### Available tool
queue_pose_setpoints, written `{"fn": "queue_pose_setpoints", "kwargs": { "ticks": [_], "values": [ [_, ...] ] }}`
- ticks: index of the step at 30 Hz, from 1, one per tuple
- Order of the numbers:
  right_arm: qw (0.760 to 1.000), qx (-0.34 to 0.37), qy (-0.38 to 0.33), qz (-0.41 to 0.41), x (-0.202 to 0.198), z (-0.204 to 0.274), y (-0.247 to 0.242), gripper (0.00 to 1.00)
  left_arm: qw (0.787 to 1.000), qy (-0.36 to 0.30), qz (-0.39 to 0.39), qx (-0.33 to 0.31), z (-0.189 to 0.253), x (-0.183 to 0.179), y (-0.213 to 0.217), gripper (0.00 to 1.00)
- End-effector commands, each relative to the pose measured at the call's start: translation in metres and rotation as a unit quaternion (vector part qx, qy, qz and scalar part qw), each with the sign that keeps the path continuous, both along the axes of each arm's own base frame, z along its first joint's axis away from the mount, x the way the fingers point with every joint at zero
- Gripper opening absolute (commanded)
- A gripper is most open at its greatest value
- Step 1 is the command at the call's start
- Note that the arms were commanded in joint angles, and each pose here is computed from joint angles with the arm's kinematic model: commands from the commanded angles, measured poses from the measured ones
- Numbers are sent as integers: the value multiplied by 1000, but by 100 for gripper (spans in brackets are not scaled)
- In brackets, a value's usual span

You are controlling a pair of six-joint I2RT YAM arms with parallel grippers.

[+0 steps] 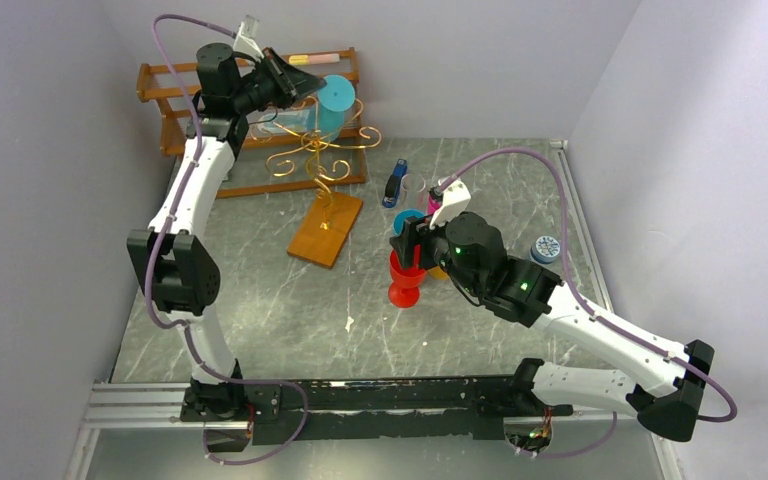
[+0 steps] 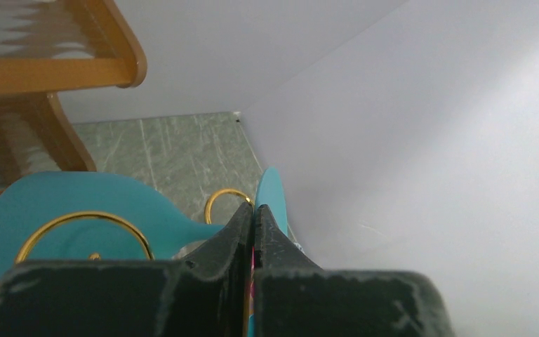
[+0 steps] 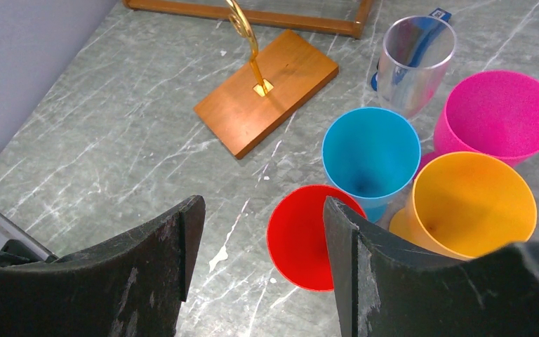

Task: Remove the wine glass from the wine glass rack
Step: Pick up the wine glass from the wine rack.

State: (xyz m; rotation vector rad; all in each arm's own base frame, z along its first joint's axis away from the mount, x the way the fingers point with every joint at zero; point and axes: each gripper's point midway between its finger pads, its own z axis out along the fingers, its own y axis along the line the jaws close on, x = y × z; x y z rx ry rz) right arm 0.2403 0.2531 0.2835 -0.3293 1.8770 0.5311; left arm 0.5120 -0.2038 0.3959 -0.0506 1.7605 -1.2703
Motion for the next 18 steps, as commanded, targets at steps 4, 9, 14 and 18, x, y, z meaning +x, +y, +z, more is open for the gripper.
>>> {"fn": "queue_pose_setpoints", "kwargs": {
  "ticks": [4,9,14,18],
  "values": [
    [1000,2,-4,-12,3,6,-4,67,998,-41,-3,-39,24,17,-1,5],
    [1000,2,-5,-14,4,7,-3,67,997,-54,-9,-62,29,26,-5,5],
    [999,3,-20,-26,9,11,-7,67,994,-67,-42,-82,37,25,-27,5],
    [998,4,-34,-52,17,21,-13,68,990,-74,-78,-89,41,16,-53,5]
  ]
}}
